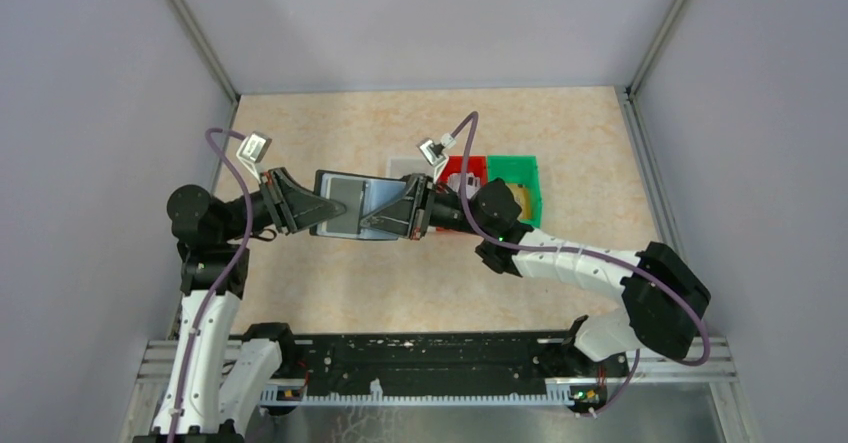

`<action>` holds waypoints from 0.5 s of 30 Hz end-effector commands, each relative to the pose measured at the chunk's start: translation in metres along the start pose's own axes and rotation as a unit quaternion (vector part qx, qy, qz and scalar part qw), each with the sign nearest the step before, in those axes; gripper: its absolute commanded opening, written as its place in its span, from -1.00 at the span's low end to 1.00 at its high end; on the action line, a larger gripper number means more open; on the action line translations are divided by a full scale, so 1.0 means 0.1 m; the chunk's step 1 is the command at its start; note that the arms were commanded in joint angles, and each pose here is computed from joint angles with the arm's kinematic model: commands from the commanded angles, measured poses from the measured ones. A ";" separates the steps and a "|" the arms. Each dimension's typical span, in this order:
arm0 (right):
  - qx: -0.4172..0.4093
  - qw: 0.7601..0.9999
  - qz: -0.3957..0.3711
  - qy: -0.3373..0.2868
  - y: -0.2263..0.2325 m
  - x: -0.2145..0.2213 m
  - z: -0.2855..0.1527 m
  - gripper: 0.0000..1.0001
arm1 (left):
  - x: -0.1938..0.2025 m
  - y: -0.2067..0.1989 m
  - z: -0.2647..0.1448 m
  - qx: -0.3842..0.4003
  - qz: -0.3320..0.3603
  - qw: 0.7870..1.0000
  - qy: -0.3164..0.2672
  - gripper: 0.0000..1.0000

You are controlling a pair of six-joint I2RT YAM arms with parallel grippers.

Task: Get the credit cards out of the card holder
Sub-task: Remove the credit card from the card holder.

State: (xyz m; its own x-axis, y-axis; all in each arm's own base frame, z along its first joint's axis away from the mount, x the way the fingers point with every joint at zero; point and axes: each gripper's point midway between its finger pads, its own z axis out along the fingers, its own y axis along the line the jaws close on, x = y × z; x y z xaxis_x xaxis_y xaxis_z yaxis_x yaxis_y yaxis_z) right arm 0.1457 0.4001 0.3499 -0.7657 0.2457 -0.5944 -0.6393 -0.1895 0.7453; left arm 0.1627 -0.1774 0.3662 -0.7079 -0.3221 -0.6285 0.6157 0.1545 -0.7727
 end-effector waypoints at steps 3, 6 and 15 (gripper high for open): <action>-0.037 0.997 -0.037 -0.049 0.29 -0.26 -0.01 -1.00 | 0.03 -0.15 -0.01 0.024 0.019 0.999 0.013 -0.85; -0.029 0.998 -0.039 -0.050 0.27 -0.28 0.00 -1.00 | 0.01 -0.14 -0.01 0.020 0.017 1.000 0.011 -0.56; 0.000 0.998 -0.036 -0.058 0.14 -0.29 -0.01 -0.42 | 0.00 -0.12 0.00 0.014 0.028 0.999 0.013 -0.97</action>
State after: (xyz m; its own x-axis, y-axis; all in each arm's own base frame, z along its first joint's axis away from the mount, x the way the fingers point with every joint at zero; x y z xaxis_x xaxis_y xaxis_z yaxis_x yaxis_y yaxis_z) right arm 0.1521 0.3963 0.3541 -0.7503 0.2963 -0.5909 -0.6502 -0.1695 0.7406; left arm 0.1630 -0.1778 0.3649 -0.7160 -0.3142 -0.6234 0.6120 0.1471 -0.7771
